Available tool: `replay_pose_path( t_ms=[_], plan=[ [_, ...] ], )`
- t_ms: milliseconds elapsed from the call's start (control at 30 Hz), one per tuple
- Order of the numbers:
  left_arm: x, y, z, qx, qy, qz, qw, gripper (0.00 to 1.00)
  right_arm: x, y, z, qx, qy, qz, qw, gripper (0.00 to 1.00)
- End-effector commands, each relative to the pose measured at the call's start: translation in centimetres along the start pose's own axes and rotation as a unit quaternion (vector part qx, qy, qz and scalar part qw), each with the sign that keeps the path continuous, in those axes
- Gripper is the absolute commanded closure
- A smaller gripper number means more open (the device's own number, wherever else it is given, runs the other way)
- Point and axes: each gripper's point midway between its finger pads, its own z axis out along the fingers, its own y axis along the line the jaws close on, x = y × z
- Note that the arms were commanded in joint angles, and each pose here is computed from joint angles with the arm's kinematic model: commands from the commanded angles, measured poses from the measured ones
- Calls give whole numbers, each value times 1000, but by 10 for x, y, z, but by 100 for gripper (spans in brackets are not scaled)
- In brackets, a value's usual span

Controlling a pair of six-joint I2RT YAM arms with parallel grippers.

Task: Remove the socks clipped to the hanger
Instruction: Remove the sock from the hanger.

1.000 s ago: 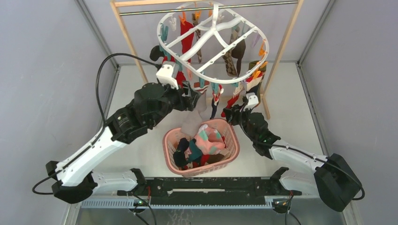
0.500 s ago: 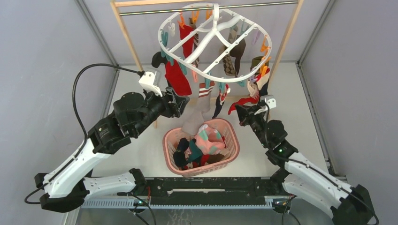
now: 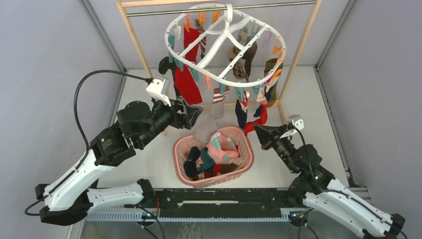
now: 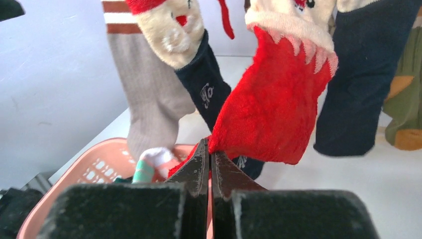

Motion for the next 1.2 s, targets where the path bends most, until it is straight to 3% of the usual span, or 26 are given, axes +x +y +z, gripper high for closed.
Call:
replay_pose_path(
  t_ms=[0,500,1033,1167],
  plan=[
    [-16,-11,-9,22,-18,-4,1000,21,-7,8,-15,-7,3,-9,1000,100],
    [-23,-18,-19,34,-27,-4,999,22,-16,66,-29,-77,45,-28,996,100],
    [-34,0,-45,19,-52,-9,998,22,-6,196,21,-171,92,-105,975,100],
    [-34,1,-46,17,-53,-8,998,22,-1,209,34,-175,106,-105,973,100]
  ],
)
